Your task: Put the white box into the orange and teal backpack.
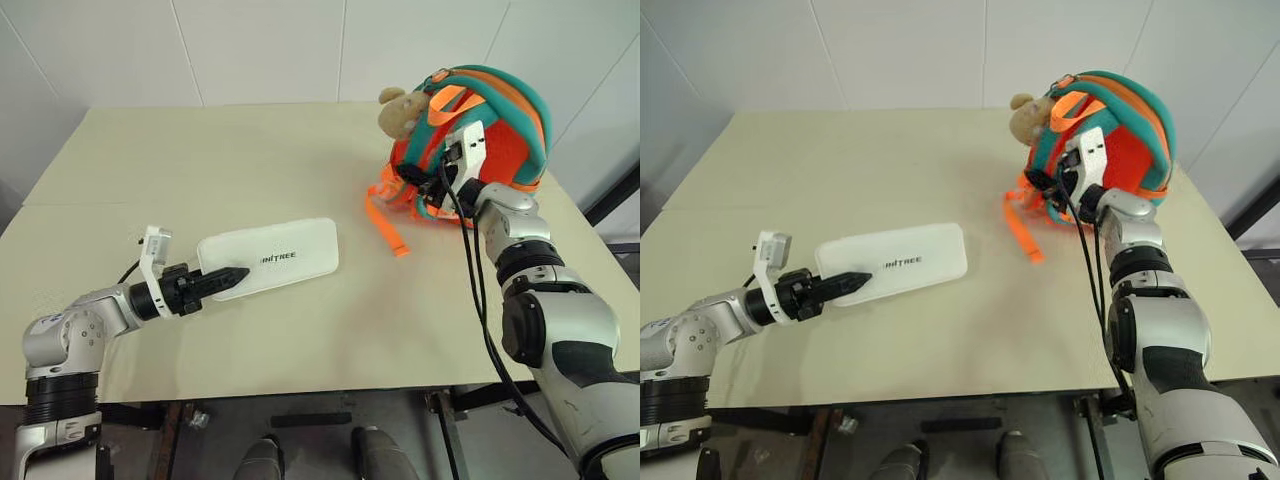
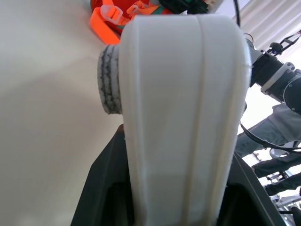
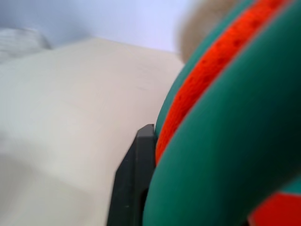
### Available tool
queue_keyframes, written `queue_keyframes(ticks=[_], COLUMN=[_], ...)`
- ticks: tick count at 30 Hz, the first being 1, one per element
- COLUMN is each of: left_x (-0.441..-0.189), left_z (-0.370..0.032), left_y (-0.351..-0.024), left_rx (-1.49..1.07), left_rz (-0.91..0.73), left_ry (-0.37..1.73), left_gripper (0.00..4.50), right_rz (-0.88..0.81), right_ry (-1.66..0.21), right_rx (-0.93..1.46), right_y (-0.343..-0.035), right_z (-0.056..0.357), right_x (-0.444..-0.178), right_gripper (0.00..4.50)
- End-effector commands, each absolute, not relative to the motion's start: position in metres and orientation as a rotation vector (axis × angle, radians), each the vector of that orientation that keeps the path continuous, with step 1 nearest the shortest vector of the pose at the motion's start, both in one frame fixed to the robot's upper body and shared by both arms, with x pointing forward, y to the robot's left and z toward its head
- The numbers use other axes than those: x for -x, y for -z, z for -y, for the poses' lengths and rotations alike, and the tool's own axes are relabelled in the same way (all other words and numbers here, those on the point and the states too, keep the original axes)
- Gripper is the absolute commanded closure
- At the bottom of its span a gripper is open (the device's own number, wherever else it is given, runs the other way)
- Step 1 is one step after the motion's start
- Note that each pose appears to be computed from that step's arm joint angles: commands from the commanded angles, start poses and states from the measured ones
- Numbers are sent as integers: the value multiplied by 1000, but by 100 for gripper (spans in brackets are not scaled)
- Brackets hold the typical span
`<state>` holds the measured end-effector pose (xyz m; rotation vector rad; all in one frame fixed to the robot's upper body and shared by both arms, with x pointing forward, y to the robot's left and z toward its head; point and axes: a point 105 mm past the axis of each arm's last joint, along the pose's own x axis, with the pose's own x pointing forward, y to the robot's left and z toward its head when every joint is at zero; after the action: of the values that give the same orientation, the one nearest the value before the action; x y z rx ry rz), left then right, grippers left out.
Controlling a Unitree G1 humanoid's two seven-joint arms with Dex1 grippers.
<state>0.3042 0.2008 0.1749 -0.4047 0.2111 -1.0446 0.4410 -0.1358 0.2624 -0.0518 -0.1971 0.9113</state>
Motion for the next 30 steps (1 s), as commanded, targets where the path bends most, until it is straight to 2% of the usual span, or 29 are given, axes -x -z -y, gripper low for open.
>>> queue_keyframes(ticks=[1,7,14,18,24,30], left_x=[-295,-289,-283,-280,-278,-290], left_z=[-213,-236,-256,-256,-239,-219], left_y=[-208,-223,-230,-234,-243,-265], left_rx=[402,392,350,336,298,203], left_rz=[-63,-14,-1,6,46,159], left_ry=[1069,1010,948,956,1020,1066], left_gripper=[316,316,316,316,316,316], right_rz=[276,113,-40,-81,-178,-243], right_ry=[-1244,-1530,-1682,-1672,-1676,-1655], right_rx=[15,-20,-67,-70,-59,11], right_y=[-293,-287,-287,-287,-268,-256], right_z=[117,106,107,112,123,133], right_x=[-399,-328,-273,-268,-267,-271], right_gripper=[447,447,447,447,447,447])
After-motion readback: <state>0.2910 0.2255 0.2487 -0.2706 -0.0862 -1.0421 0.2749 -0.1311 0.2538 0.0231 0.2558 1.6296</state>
